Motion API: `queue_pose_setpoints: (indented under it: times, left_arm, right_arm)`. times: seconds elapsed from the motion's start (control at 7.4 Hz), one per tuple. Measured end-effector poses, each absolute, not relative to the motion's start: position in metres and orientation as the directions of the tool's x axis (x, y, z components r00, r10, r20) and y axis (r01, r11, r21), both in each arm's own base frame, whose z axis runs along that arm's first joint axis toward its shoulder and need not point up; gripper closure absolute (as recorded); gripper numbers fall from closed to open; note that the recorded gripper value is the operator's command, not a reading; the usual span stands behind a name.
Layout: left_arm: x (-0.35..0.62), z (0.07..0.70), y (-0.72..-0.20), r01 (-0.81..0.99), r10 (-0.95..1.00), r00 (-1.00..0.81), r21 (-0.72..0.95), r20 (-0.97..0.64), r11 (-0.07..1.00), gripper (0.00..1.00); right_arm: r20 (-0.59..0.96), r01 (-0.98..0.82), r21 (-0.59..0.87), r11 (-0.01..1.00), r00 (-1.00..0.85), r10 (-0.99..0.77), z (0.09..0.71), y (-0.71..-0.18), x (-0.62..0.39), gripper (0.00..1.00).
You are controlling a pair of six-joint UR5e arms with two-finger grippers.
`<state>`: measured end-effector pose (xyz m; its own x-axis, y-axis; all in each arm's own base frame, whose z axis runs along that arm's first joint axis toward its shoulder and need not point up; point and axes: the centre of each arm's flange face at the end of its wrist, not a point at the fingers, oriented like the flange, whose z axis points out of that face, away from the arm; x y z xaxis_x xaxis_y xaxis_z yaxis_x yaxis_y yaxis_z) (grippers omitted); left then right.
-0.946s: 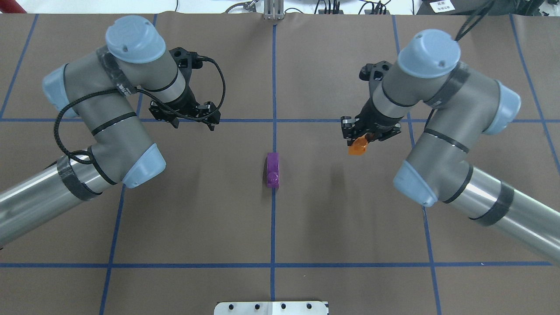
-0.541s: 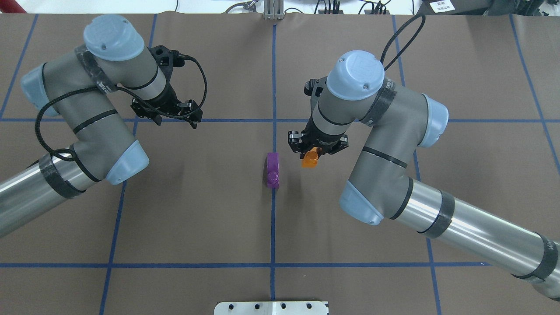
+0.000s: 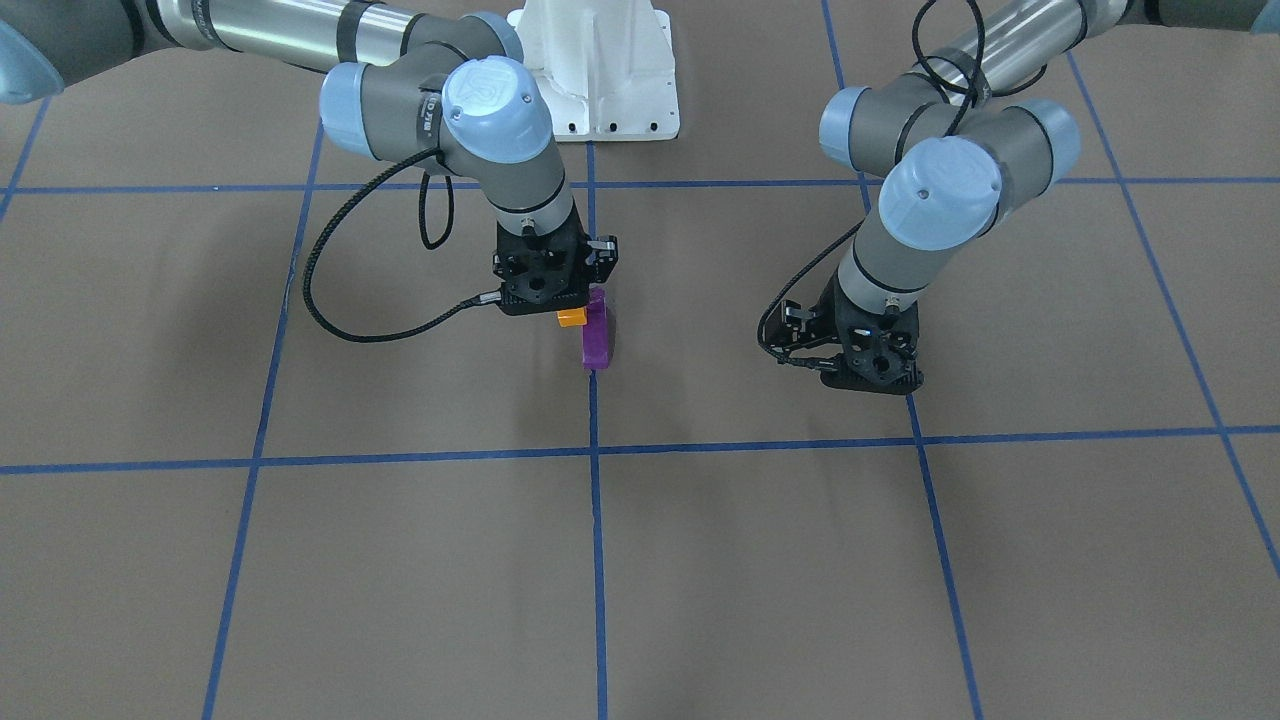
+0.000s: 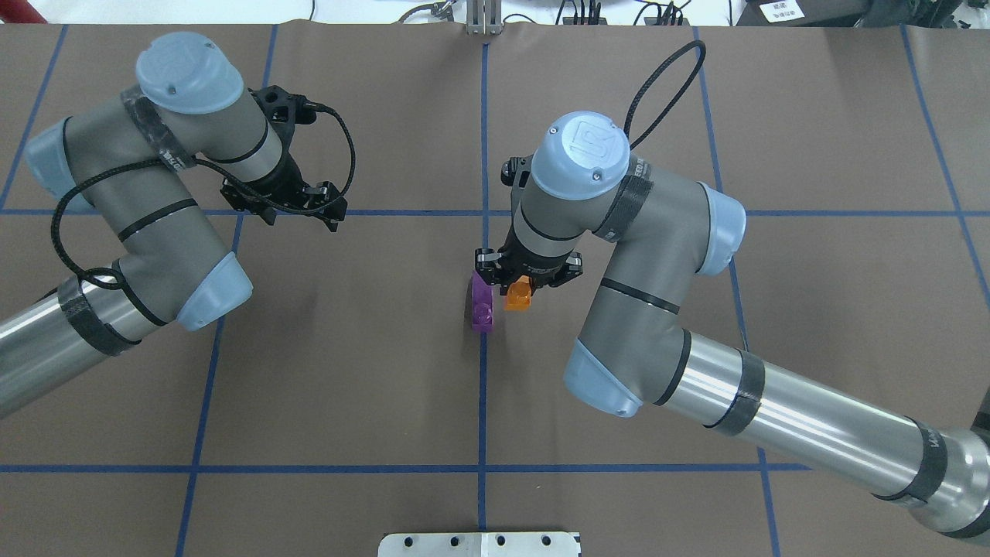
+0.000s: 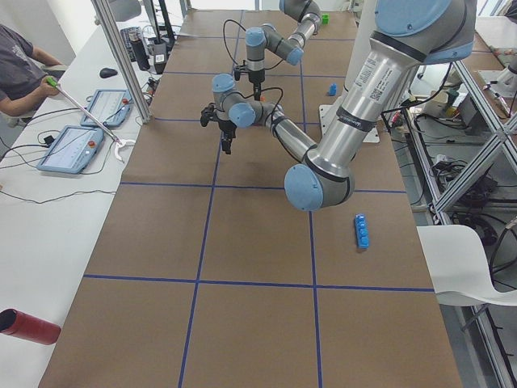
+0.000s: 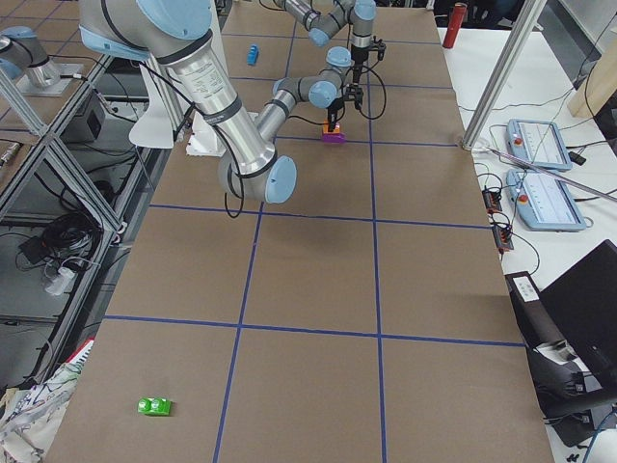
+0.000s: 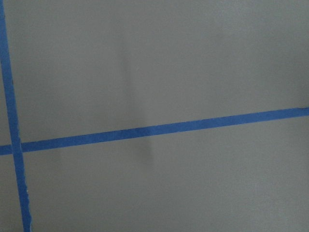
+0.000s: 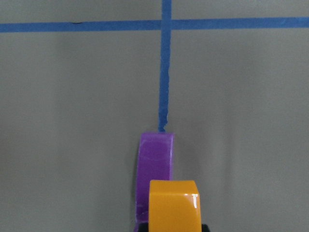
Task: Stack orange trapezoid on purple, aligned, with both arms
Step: 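Carry the orange block over the purple block while the left arm withdraws, then lower the orange block onto the purple block, aligned, and open the right gripper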
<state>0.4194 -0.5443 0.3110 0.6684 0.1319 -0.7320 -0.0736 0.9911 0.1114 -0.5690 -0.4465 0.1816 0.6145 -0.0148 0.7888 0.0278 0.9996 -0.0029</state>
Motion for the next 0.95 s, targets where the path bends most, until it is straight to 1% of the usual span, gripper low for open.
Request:
queue_pose_setpoints:
  times: [0.95]
  left_arm:
    - [0.419, 0.307, -0.542, -0.07, 0.131, 0.664, 0.114, -0.736, 0.991, 0.0]
  right_arm:
    - [0.779, 0.032, -0.014, 0.999, 0.627, -0.009, 0.179, -0.442, -0.589, 1.0]
